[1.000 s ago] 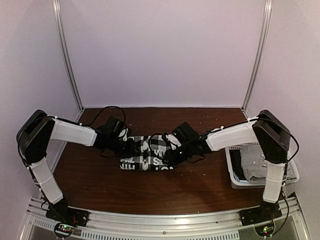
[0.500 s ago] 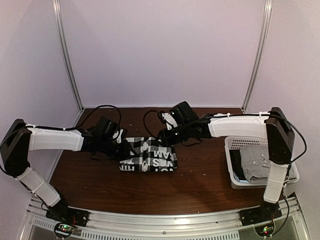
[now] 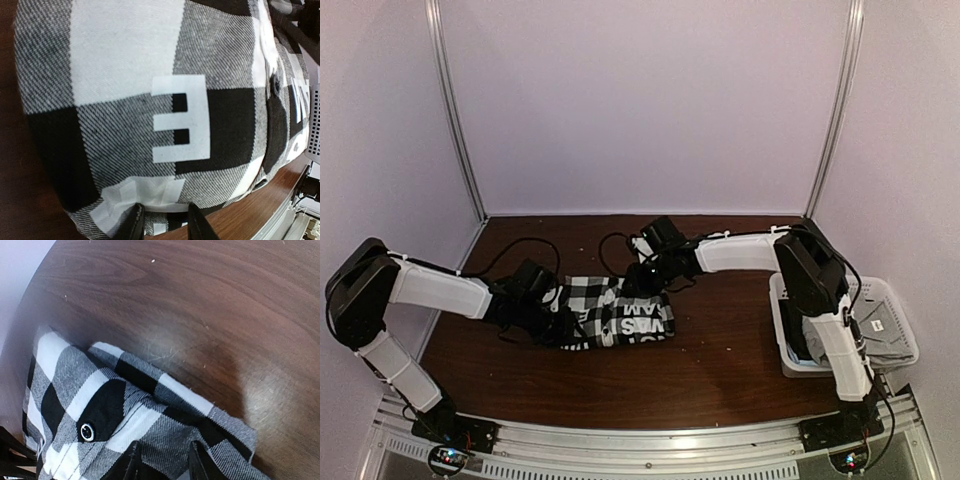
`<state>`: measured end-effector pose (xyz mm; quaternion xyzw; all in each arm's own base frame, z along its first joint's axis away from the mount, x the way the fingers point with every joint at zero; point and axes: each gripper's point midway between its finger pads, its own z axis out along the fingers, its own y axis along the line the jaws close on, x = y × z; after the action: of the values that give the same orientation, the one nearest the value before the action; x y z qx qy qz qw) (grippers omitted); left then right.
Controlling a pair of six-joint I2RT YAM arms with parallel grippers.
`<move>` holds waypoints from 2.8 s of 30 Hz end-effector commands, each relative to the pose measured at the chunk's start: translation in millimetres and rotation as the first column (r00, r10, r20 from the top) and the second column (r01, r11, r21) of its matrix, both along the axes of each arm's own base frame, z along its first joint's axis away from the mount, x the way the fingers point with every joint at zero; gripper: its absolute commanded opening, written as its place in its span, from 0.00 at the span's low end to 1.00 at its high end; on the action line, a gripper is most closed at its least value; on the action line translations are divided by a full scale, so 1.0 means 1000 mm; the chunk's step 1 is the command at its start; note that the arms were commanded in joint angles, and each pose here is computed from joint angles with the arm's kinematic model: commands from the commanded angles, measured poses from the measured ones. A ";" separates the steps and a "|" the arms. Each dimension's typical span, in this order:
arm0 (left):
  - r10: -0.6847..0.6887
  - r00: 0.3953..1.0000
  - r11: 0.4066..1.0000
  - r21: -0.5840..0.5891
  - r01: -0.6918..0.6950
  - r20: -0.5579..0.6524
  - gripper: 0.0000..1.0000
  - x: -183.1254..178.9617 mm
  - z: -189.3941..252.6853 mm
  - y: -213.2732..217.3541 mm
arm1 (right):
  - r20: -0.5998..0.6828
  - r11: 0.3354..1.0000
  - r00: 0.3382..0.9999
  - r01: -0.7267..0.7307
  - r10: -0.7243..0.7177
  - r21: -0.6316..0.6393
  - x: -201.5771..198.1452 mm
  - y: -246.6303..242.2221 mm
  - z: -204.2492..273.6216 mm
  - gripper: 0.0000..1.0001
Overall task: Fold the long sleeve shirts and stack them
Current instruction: Smooth out the square-folded shirt at the center of the board, then pick up the square-folded shirt from the center of the board.
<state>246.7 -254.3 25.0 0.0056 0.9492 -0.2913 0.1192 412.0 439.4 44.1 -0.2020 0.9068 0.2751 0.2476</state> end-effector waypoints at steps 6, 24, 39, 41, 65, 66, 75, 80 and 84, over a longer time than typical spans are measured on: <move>0.023 0.999 1.000 0.004 -0.024 0.027 0.32 0.002 0.020 0.004 | 0.004 0.999 1.000 0.013 -0.013 0.030 0.018 -0.013 0.028 0.37; 0.164 0.979 0.986 -0.025 -0.163 0.117 0.48 0.063 0.053 0.053 | 0.034 0.996 0.996 -0.083 0.083 0.012 -0.084 -0.029 0.070 0.37; 0.111 0.992 0.994 0.006 -0.111 0.053 0.47 0.083 0.008 0.047 | -0.134 0.995 0.987 -0.094 0.088 -0.041 -0.150 -0.060 -0.008 0.32; 0.112 0.993 0.994 0.008 -0.112 0.047 0.46 0.085 0.006 0.046 | -0.126 0.995 0.988 -0.092 0.087 -0.039 -0.149 -0.061 -0.005 0.32; 0.070 0.997 0.993 -0.090 -0.073 -0.040 0.23 0.075 0.002 0.018 | -0.010 0.998 0.998 -0.060 0.060 -0.003 -0.127 -0.053 0.046 0.36; 0.072 0.996 0.992 -0.100 -0.076 -0.043 0.20 0.075 0.002 0.015 | -0.007 0.998 0.998 -0.056 0.056 -0.003 -0.125 -0.052 0.047 0.36; 0.085 0.996 0.980 -0.180 -0.085 -0.008 0.00 0.079 0.034 0.005 | 0.036 1.000 0.999 0.021 -0.021 -0.007 -0.090 -0.063 0.057 0.37; 0.082 0.997 0.987 -0.139 -0.080 0.006 0.00 0.071 0.048 0.014 | 0.049 0.998 0.998 0.034 -0.032 -0.048 -0.079 -0.070 0.051 0.37; 0.051 0.999 0.993 -0.111 -0.051 -0.004 0.00 0.060 0.052 0.021 | 0.046 0.999 0.999 0.011 -0.009 -0.038 -0.078 -0.061 0.054 0.35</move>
<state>311.5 -235.8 59.6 -0.0485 0.9301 -0.3438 0.1200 329.1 370.2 94.7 -0.1962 0.9094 0.2578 0.2608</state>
